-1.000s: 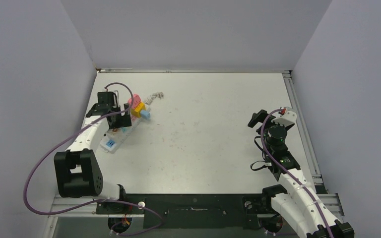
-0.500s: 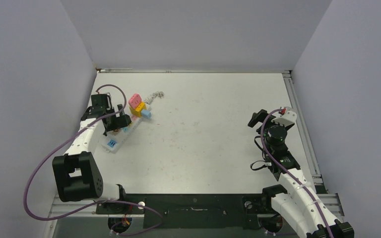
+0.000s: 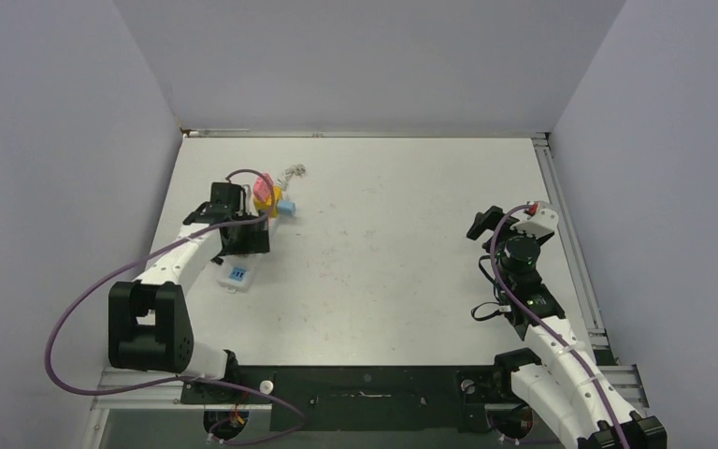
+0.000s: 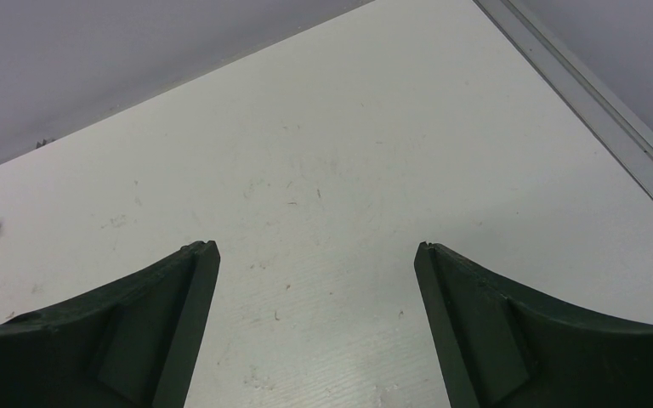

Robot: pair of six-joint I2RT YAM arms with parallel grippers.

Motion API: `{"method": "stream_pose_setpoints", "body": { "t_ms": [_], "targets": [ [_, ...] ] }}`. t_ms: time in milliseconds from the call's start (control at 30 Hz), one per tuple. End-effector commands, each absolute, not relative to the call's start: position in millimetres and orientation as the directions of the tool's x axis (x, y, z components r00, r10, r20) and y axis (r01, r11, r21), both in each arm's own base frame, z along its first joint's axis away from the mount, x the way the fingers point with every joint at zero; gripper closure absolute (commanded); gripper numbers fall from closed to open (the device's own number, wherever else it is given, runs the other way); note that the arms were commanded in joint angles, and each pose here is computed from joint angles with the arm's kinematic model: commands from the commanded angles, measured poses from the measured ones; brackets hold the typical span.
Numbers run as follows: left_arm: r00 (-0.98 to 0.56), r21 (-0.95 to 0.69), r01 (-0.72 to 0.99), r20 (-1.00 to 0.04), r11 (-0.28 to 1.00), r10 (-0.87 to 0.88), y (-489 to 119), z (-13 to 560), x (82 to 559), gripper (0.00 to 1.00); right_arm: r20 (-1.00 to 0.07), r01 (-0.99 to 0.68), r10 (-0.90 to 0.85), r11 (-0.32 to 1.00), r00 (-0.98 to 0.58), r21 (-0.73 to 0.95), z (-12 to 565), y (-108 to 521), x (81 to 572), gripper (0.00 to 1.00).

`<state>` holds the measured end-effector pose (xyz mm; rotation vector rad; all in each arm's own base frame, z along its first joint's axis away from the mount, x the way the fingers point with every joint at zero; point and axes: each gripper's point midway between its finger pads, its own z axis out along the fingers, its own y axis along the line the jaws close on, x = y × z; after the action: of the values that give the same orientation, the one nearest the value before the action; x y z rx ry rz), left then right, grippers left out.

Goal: Pull the plug off the socket

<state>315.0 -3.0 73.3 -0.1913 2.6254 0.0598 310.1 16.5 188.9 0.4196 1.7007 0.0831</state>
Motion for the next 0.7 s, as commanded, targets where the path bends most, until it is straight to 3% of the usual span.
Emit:
{"method": "stream_pose_setpoints", "body": {
  "t_ms": [0,400,533,667],
  "targets": [
    [-0.848,-0.051,-0.013,-0.528,0.999,-0.038,-41.7,85.6,308.9,0.04,-0.942,0.21,0.326,0.929,-0.074,0.305,202.3,17.6,316.0,0.1],
    [-0.777,-0.305,0.428,-0.606,0.851,0.174,-179.9,112.4,282.3,0.04,-0.948,0.2,0.294,0.943,-0.123,0.266,198.3,21.0,320.0,0.1],
    [-0.753,-0.336,0.45,-0.641,0.827,0.149,-189.8,129.8,282.3,0.04,-0.951,0.184,0.272,0.952,-0.15,0.243,202.2,24.4,321.7,0.1],
    [-0.706,-0.265,0.356,-0.705,0.896,0.072,-162.4,151.0,293.9,0.04,-0.946,0.142,0.249,0.964,-0.206,0.223,200.7,34.6,322.7,0.1]
  ]
}}
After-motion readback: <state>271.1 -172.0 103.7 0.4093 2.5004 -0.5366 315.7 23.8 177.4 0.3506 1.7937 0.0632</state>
